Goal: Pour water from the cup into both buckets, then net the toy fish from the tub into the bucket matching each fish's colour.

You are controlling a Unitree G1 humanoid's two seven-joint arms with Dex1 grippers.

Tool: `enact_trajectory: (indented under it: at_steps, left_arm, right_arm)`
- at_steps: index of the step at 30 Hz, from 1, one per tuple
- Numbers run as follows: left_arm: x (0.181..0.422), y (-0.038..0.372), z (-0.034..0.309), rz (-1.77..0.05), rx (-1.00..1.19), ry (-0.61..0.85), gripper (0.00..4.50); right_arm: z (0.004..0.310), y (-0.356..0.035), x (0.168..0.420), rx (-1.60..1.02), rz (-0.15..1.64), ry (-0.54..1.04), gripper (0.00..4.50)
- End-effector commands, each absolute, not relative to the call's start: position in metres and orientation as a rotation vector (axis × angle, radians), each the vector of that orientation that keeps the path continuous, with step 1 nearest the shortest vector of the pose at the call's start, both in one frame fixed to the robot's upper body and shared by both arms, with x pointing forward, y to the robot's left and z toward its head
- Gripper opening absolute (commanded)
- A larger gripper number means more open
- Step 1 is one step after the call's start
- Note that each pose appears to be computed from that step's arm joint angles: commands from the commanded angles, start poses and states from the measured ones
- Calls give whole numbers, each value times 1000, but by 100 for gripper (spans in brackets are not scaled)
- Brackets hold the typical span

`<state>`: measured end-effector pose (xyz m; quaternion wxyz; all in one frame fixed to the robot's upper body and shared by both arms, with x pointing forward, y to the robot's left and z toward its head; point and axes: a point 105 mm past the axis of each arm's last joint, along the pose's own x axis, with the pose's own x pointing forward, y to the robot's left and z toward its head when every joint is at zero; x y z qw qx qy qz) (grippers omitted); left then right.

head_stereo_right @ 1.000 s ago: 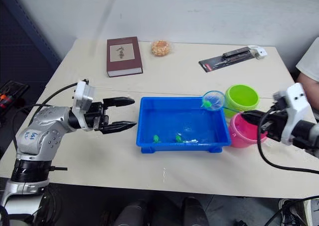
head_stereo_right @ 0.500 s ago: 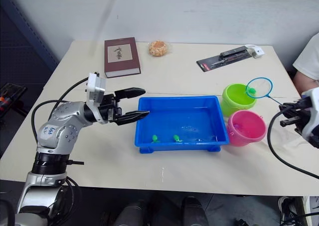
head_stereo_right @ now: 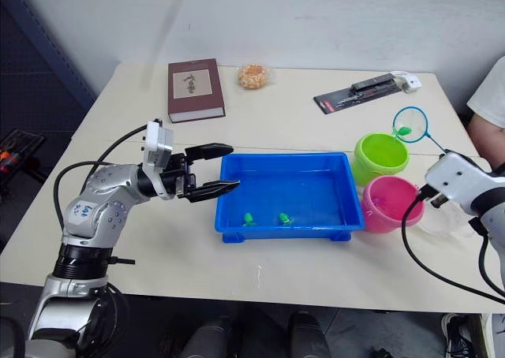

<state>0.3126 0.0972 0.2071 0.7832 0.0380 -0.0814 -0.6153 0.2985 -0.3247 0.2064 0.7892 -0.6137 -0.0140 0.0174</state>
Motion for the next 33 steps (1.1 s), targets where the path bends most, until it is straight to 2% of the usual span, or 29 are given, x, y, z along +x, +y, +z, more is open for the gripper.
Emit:
enact_trajectory:
  at_steps: [1,7,11,18,21,23,25,29,33]
  left_arm:
    - [307,95,216,-1339,122,-225,444]
    - [307,92,216,-1348,122,-238,444]
    - [307,91,217,-1350,122,-244,444]
    - [308,89,218,-1351,122,-250,444]
    - [308,89,218,-1352,123,-250,444]
    - [309,89,218,-1346,115,-249,444]
    - [307,87,216,-1359,116,-242,444]
    - [308,89,217,-1350,123,-242,444]
    - [307,92,216,-1342,129,-240,444]
  right_arm:
    - [209,-315,295,-1513,64,-126,0]
    - [189,-323,289,-1687,33,-132,0]
    - [199,-325,290,-1711,-18,-191,0]
    - [192,-326,295,-1670,-1,-163,0]
    - [205,-336,298,-1632,-87,-162,0]
    - [206,-327,300,-1618,-46,-207,0]
    - [192,-312,299,-1655,85,-212,0]
    - [202,-335,303,-1634,-41,-165,0]
    - [223,-314,297,-1506,-65,-257,0]
